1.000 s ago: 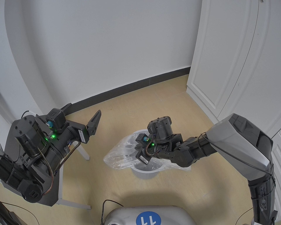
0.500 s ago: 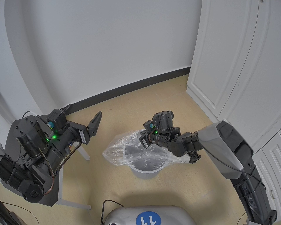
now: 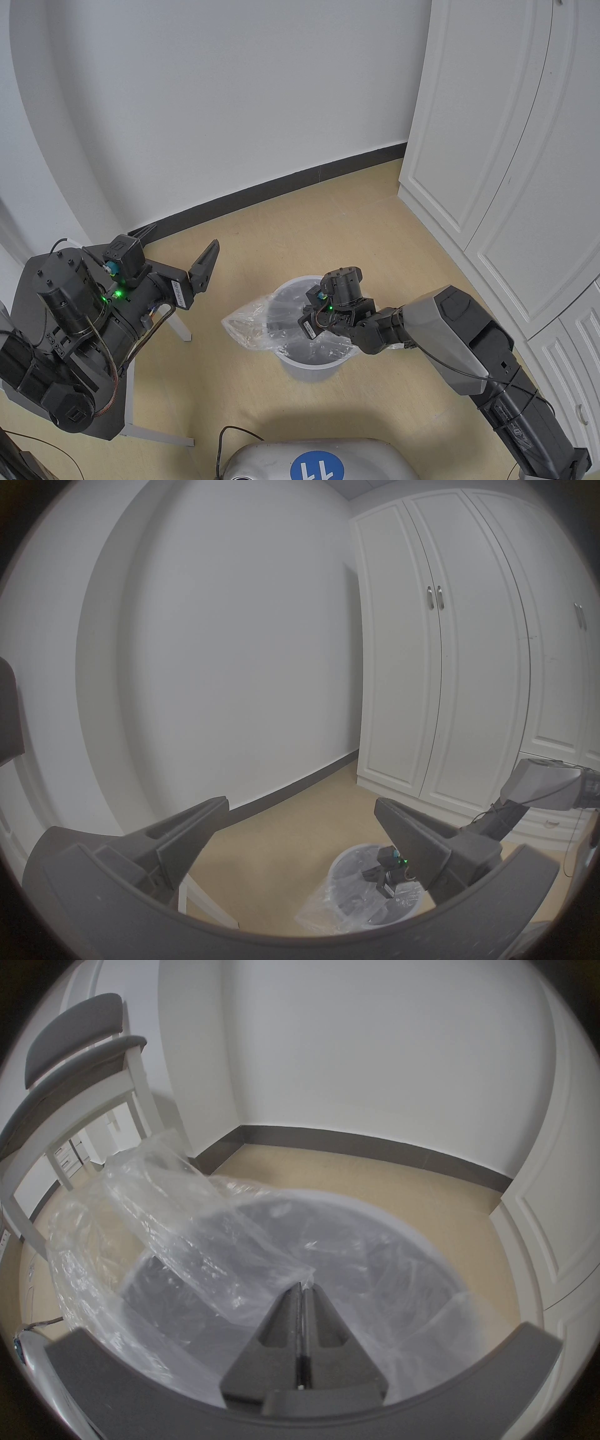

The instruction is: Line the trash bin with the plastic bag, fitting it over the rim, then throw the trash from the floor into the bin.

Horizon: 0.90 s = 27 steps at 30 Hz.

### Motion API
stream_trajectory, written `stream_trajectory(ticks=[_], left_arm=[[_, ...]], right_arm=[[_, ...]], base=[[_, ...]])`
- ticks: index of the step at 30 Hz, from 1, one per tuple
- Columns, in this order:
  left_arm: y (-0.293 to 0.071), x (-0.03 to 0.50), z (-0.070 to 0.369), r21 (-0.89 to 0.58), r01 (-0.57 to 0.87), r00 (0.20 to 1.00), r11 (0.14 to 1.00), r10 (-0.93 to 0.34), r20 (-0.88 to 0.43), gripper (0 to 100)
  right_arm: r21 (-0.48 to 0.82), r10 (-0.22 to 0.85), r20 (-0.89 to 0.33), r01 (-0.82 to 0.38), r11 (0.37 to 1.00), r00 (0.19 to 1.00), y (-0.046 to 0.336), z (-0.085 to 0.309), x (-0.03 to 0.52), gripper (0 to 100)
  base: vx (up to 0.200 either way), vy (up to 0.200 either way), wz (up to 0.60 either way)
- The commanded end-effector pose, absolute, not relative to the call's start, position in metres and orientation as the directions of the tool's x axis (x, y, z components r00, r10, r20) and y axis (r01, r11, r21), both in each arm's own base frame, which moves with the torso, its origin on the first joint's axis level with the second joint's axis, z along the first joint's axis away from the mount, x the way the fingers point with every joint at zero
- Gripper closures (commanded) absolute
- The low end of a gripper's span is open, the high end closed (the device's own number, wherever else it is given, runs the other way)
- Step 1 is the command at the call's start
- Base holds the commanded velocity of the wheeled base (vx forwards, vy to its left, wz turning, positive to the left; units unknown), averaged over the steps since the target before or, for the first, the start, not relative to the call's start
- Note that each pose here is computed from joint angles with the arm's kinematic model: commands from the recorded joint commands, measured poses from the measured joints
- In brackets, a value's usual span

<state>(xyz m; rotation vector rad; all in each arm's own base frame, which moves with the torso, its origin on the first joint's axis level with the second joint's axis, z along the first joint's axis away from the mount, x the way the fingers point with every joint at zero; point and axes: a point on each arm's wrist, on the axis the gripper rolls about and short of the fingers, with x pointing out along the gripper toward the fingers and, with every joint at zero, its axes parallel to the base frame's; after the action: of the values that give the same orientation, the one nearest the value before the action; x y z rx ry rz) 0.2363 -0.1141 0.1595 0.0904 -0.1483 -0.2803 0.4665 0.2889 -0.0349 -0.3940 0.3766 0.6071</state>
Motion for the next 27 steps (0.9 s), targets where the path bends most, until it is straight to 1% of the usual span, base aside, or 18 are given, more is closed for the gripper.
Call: stream_trajectory(ticks=[1,5,8,12,17,23,27], left_arm=[[-0.114,0.236,0.160,0.108,0.267,0.951,0.958,-0.280,0.134,0],[-0.114,0.236,0.160,0.108,0.269,0.950,0.957,-0.282,0.134,0],[-0.114,0.237,0.159,0.107,0.269,0.950,0.957,-0.282,0.133,0],[-0.114,0.237,0.158,0.108,0.269,0.951,0.957,-0.282,0.128,0],[-0.115,0.238,0.156,0.109,0.270,0.951,0.957,-0.282,0.122,0],[-0.116,0.240,0.154,0.111,0.271,0.952,0.956,-0.283,0.113,0],[-0.116,0.240,0.154,0.109,0.271,0.952,0.956,-0.283,0.113,0]], right_arm=[[-0.240,0.471,-0.479,-0.627,0.741,0.741,0.293,-0.054,0.463,100],[-0.238,0.467,-0.493,-0.630,0.739,0.734,0.293,-0.056,0.463,100],[-0.226,0.450,-0.553,-0.646,0.729,0.701,0.291,-0.065,0.460,100],[-0.213,0.446,-0.585,-0.658,0.722,0.678,0.290,-0.067,0.459,100],[-0.162,0.455,-0.651,-0.697,0.698,0.608,0.283,-0.065,0.456,100],[-0.135,0.467,-0.654,-0.699,0.702,0.595,0.281,-0.061,0.457,100],[-0.135,0.473,-0.638,-0.694,0.708,0.607,0.280,-0.052,0.459,100]], base=[[0.000,0.000,0.00],[0.000,0.000,0.00],[0.000,0.000,0.00],[0.000,0.000,0.00],[0.000,0.000,0.00],[0.000,0.000,0.00],[0.000,0.000,0.00]])
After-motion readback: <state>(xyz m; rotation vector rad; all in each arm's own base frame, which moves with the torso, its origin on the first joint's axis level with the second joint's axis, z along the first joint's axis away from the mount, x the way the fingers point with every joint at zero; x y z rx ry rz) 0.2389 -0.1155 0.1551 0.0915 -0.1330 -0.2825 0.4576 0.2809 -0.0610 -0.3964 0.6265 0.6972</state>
